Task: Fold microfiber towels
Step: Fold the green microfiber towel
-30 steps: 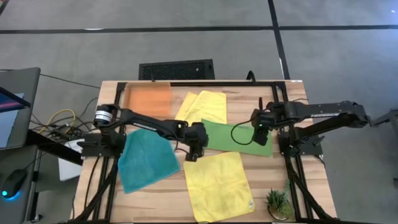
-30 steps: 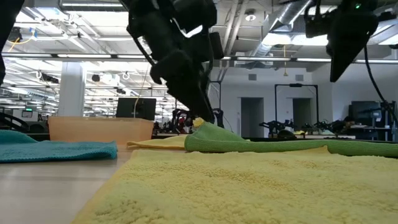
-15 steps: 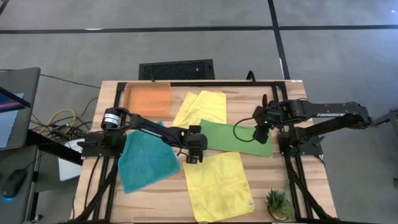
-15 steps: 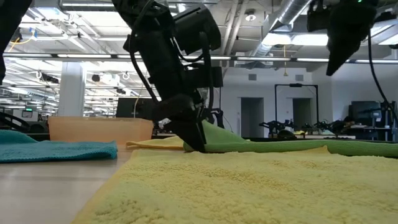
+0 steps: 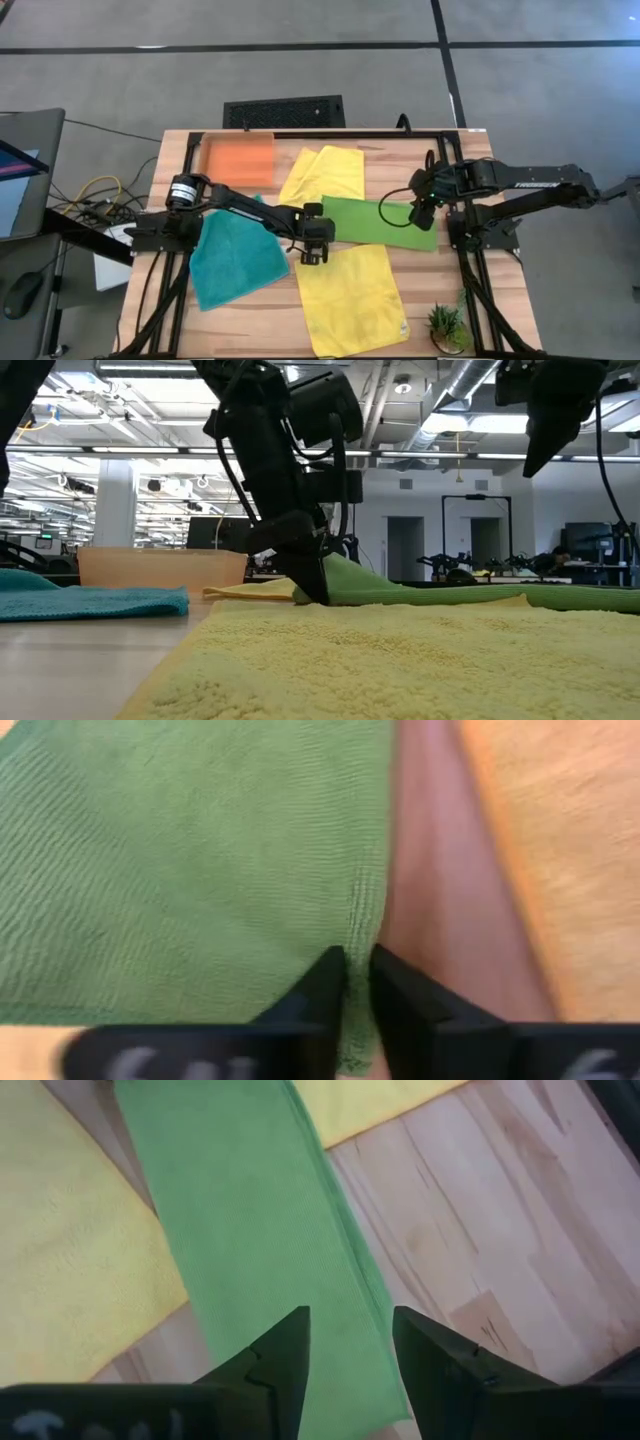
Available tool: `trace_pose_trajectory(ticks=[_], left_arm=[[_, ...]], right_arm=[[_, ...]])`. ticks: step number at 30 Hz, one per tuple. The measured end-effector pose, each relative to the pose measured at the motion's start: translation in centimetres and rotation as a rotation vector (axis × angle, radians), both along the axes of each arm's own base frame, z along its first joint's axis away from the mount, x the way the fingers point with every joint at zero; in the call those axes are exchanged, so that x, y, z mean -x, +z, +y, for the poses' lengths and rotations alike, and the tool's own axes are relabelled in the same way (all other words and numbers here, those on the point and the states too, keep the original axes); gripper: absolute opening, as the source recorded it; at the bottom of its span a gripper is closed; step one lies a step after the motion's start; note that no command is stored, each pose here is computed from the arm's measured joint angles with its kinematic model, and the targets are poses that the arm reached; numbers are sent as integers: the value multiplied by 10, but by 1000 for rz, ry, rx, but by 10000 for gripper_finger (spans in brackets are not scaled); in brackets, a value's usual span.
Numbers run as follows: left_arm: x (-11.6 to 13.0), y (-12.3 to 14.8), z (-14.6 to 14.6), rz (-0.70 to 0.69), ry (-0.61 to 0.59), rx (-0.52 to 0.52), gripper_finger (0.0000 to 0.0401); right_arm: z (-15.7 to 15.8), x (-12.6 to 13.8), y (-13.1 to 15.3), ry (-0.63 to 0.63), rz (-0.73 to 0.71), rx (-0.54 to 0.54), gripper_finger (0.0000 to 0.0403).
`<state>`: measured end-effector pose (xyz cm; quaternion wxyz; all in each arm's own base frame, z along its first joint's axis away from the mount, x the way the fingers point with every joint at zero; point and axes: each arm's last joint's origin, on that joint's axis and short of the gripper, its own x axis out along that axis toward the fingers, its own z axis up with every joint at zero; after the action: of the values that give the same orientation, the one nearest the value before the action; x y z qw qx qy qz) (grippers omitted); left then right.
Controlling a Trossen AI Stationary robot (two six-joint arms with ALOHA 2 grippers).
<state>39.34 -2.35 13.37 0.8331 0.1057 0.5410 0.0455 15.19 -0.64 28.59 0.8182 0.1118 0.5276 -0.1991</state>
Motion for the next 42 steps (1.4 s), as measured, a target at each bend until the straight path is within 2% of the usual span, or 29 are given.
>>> trace_pose_trajectory(ticks=[2,5,11,15,20,25,37,42], left_arm=[[-2,6,3,37,16,-31,10],[-11,26,6,35,0,-72,8],[-28,64,15,-3,-129,-83,2],[-35,76,20,-33,-213,-124,1],[-47,75,21,-110,-315,-135,0],[-64,63,20,-117,-395,-155,0],[-116,76,22,-156,-598,-320,0],[-134,73,23,-161,-672,-342,0]], right_arm=[[0,0,0,0,1,0,167],[0,0,0,0,2,0,166],[0,0,0,0,4,1,166],[0,5,3,0,-12,2,166],[0,17,10,-5,-74,0,166],[0,28,17,-13,-136,-3,166],[0,44,23,-9,-205,-1,166],[0,48,25,-8,-222,-1,166]])
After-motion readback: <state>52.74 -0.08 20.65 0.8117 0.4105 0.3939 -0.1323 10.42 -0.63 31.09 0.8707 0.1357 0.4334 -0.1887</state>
